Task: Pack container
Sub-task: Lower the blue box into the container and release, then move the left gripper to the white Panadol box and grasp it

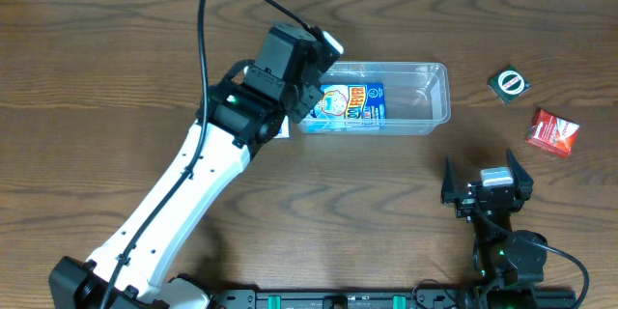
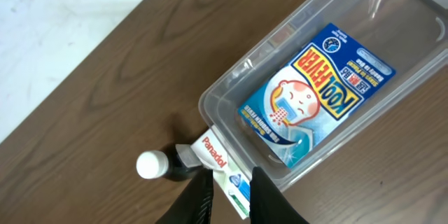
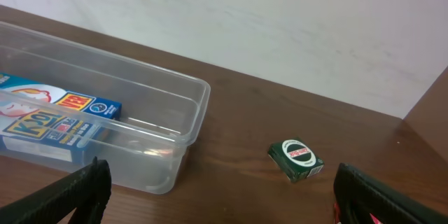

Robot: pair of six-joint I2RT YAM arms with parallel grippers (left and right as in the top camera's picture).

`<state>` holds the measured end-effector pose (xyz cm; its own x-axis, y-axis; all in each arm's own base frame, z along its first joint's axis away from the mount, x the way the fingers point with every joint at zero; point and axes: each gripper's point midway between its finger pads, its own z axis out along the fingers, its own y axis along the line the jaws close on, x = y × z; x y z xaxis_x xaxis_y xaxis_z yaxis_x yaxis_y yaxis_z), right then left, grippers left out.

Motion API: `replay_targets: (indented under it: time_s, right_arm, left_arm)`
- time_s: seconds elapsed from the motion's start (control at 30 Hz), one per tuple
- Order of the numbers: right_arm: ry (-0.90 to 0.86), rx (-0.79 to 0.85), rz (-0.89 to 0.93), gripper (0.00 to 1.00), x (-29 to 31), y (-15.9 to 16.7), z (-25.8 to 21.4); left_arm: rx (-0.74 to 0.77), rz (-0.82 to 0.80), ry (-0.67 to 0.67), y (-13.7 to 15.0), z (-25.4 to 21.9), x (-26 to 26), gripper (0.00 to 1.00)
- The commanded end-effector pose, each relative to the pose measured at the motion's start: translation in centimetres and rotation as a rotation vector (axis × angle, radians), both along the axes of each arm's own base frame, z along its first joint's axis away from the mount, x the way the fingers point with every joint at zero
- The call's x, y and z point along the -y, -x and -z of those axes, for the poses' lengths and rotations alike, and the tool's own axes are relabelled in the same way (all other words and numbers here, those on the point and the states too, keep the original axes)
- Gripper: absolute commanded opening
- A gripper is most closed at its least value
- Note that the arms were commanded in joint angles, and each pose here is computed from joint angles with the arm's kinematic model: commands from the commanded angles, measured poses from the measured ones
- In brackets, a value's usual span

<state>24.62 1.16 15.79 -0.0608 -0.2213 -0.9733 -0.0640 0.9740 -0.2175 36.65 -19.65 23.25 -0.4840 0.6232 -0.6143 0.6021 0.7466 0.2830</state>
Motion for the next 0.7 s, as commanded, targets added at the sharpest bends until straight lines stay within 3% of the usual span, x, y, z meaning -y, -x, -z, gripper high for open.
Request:
replay_targets:
  time_s: [0.0,0.17,0.4,0.47,0.53,0.67]
  right_arm:
    - [0.013,0.0,0.009,0.99,0.3,0.0,0.1]
    - [0.013,0.0,0.009,0.99,0.3,0.0,0.1]
    - [0.013,0.0,0.009,0.99,0.3,0.0,0.1]
    - [0.013,0.0,0.009,0.99,0.3,0.0,0.1]
    - [0.013,0.0,0.009,0.99,0.2,0.0,0.1]
    - [0.013,0.0,0.009,0.99,0.3,0.0,0.1]
  left_arm:
    - [0.022,-0.067,0.015,-0.4,-1.0,-0.9,0.19]
    - [0.021,-0.394,0.114,-1.7,-1.2,-4.5,0.19]
    - [-0.129,-0.775,0.25,-0.2,1.7,-9.3,0.19]
    - [-0.158,-0.847,0.265,0.1,2.9,-10.3,0.26]
    - [-0.189,-0.889,0.277,0.3,4.1,-10.7,0.4]
    - [-0.257,-0.872,0.299,0.3,6.0,-9.6,0.47]
